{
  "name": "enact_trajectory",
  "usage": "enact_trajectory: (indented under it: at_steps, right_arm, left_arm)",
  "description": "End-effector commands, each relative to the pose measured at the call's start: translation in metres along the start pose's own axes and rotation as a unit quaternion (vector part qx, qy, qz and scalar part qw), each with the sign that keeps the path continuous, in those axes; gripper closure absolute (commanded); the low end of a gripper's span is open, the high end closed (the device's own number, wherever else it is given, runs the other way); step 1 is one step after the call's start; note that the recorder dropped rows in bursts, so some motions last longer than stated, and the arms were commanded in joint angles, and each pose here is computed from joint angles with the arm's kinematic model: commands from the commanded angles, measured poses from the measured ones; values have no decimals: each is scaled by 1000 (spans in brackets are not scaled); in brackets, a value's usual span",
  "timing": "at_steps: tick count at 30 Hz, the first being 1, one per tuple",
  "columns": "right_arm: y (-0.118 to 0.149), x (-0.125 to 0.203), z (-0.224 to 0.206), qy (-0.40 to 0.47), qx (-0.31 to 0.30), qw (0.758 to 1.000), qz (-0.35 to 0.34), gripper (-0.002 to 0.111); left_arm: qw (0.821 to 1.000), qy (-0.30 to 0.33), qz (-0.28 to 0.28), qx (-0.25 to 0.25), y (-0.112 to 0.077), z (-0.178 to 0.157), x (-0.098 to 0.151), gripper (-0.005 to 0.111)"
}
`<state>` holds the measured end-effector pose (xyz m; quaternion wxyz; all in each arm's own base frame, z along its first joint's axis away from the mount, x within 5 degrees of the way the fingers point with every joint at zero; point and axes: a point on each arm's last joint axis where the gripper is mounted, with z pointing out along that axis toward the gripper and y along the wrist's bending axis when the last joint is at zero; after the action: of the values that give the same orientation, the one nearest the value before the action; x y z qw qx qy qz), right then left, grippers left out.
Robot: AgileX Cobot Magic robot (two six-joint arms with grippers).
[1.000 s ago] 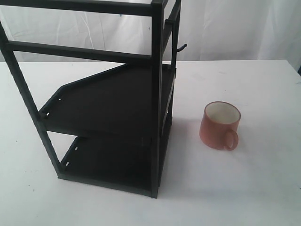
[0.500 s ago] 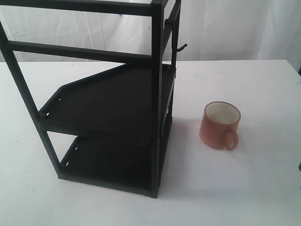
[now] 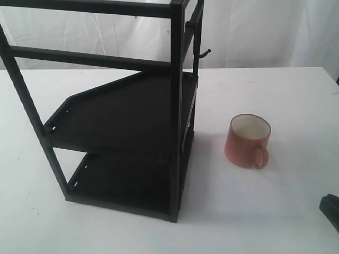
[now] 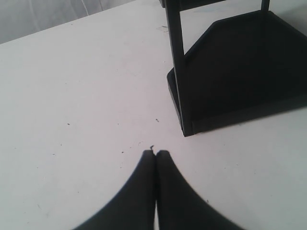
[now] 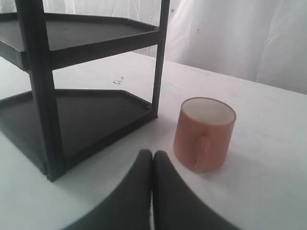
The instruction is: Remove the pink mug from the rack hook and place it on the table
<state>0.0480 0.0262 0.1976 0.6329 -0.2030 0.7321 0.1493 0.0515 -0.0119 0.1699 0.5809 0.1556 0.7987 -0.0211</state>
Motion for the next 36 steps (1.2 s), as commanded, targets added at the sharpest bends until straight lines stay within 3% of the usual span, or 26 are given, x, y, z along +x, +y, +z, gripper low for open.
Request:
enact_trajectory:
  at_steps: [1,7,30,36]
  right_arm:
    - [0,6,2,-4,1,1000,-5,108]
    - [0,6,2,-3,1,999,49,108]
    - [0,6,2,-3,1,999,49,108]
    - [-16,7,-1,-4,152,985,75,108]
  left_arm:
    - [1000,1,1,1,0,0,1,107]
    - [1000,1,1,1,0,0,1,107]
    - [1000,1,1,1,0,0,1,107]
    - [1000,1,1,1,0,0,1,107]
